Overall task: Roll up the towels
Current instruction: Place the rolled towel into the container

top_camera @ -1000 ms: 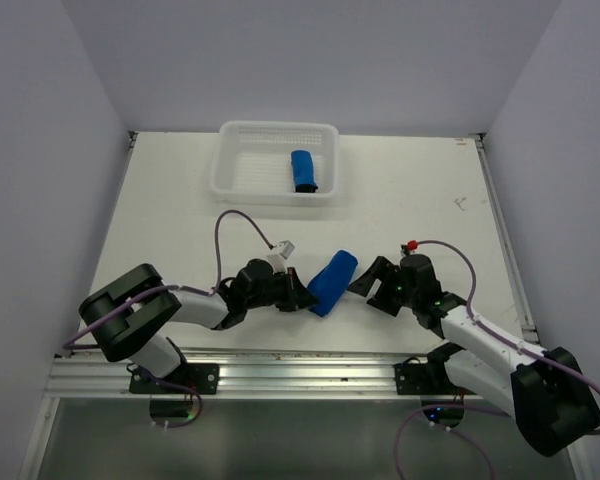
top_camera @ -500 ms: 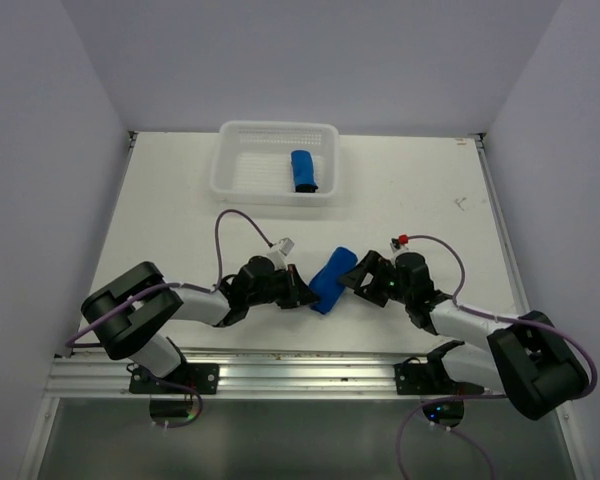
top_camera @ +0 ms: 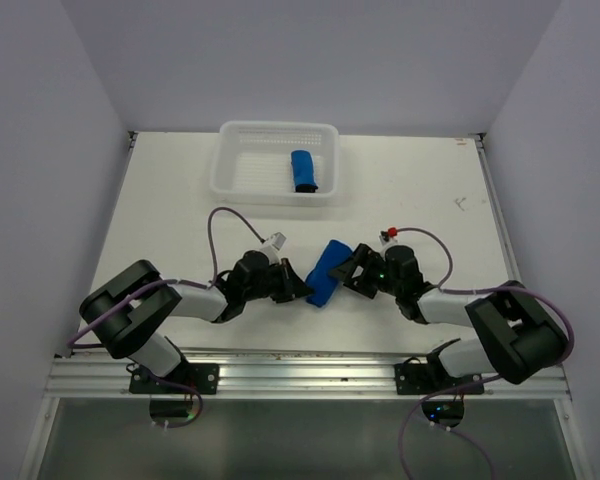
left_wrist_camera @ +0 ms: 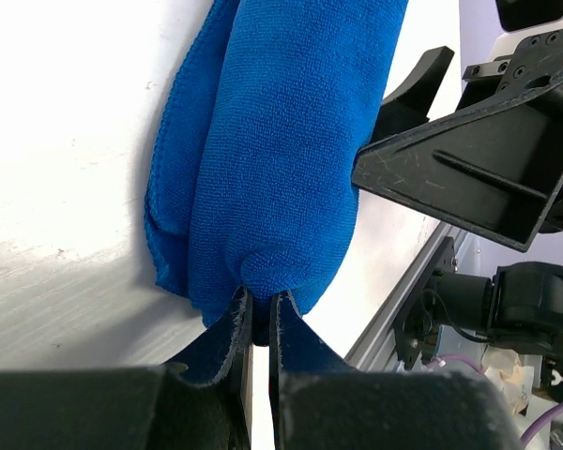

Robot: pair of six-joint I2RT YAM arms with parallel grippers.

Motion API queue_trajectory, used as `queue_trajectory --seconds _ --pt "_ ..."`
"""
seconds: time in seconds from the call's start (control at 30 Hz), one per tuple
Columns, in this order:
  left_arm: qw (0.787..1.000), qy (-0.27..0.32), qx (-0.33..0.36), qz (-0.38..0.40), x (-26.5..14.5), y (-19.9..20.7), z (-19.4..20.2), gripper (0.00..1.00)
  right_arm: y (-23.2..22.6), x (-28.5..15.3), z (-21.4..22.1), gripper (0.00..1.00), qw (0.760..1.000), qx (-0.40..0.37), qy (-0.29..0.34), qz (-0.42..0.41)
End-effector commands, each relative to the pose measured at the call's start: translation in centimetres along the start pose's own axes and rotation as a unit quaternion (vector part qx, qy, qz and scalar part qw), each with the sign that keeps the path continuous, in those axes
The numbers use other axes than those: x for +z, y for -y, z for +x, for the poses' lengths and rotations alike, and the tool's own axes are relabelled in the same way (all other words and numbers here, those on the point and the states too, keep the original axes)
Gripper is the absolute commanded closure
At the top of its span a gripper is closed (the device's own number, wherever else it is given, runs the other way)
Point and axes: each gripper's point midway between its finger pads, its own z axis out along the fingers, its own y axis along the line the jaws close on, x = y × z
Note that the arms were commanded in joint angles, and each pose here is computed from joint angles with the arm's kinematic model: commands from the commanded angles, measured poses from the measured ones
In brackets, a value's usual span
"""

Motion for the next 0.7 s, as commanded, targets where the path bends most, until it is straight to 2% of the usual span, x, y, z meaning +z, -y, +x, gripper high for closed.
queue_trajectory --seconds 0.0,0.17,0.5,0.67 --pt "1.0 0.009 -0.009 -0.02 0.0 -0.8 -0.9 1.0 -2.7 0.9 -1.5 0.19 0.999 -0.018 0.019 -0.039" --pt "1.0 0.003 -0.019 -0.023 0.1 -1.5 -0.7 1.0 -3.4 1.7 -2.5 0.23 0.998 -0.035 0.031 -0.039" --pt "0.999 0.0 -0.028 -0.024 -0.1 -2.4 -1.2 1.0 -3.7 3.8 -3.0 0.24 0.997 -0.071 0.018 -0.022" --pt "0.999 -0.001 -0.031 -0.031 -0.3 -3.2 -1.3 1.0 -3.0 4.5 -2.3 0.2 0.996 -0.089 -0.003 -0.004"
